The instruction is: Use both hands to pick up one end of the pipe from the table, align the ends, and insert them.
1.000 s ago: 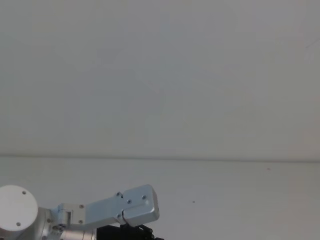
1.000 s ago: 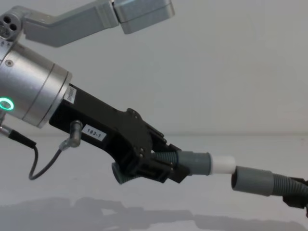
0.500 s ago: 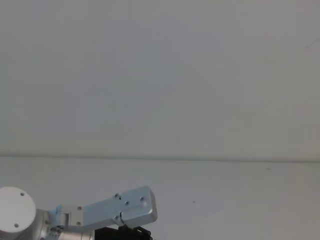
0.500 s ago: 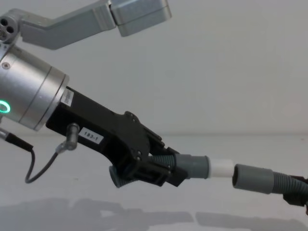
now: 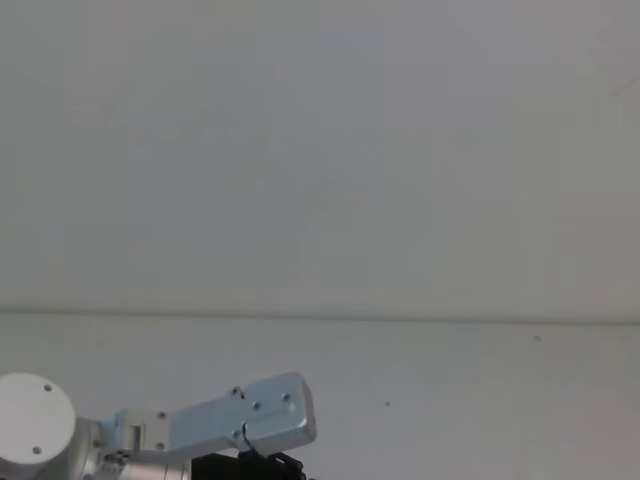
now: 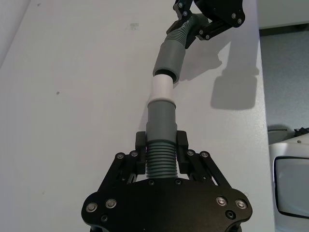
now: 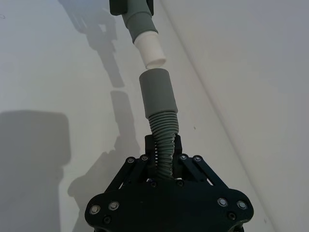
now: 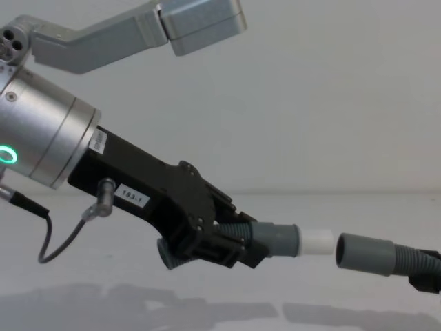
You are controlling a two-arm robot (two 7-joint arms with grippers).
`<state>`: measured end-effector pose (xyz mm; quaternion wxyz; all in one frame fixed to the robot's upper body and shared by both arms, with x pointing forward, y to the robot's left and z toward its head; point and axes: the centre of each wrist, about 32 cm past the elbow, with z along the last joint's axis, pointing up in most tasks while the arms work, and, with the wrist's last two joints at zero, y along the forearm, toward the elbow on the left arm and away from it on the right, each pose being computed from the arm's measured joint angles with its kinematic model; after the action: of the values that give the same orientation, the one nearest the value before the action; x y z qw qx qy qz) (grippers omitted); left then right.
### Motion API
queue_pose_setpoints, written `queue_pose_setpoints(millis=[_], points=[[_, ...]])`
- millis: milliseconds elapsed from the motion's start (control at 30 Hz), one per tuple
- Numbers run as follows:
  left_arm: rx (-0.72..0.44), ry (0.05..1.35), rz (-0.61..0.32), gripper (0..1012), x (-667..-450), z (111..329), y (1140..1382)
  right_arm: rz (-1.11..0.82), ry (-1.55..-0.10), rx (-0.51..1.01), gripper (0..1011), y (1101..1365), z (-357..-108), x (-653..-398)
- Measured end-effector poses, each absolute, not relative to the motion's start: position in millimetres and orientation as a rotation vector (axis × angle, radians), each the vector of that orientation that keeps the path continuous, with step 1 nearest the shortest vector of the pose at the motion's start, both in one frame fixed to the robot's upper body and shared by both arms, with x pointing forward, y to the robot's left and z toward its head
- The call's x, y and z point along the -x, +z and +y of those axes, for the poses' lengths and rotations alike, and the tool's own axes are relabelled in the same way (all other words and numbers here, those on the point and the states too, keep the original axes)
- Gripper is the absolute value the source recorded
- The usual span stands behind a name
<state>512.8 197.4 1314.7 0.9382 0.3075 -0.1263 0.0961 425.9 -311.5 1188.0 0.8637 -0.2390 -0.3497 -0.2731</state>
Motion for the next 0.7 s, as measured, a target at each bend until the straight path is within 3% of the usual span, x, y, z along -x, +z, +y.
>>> queue_pose_setpoints(millis=[700], points=[[-0.631, 0.175, -0.252, 327, -516.1, 192.5, 1313.3, -0.738, -0.564, 0.491, 157, 1189.7, -312.0, -425.5]])
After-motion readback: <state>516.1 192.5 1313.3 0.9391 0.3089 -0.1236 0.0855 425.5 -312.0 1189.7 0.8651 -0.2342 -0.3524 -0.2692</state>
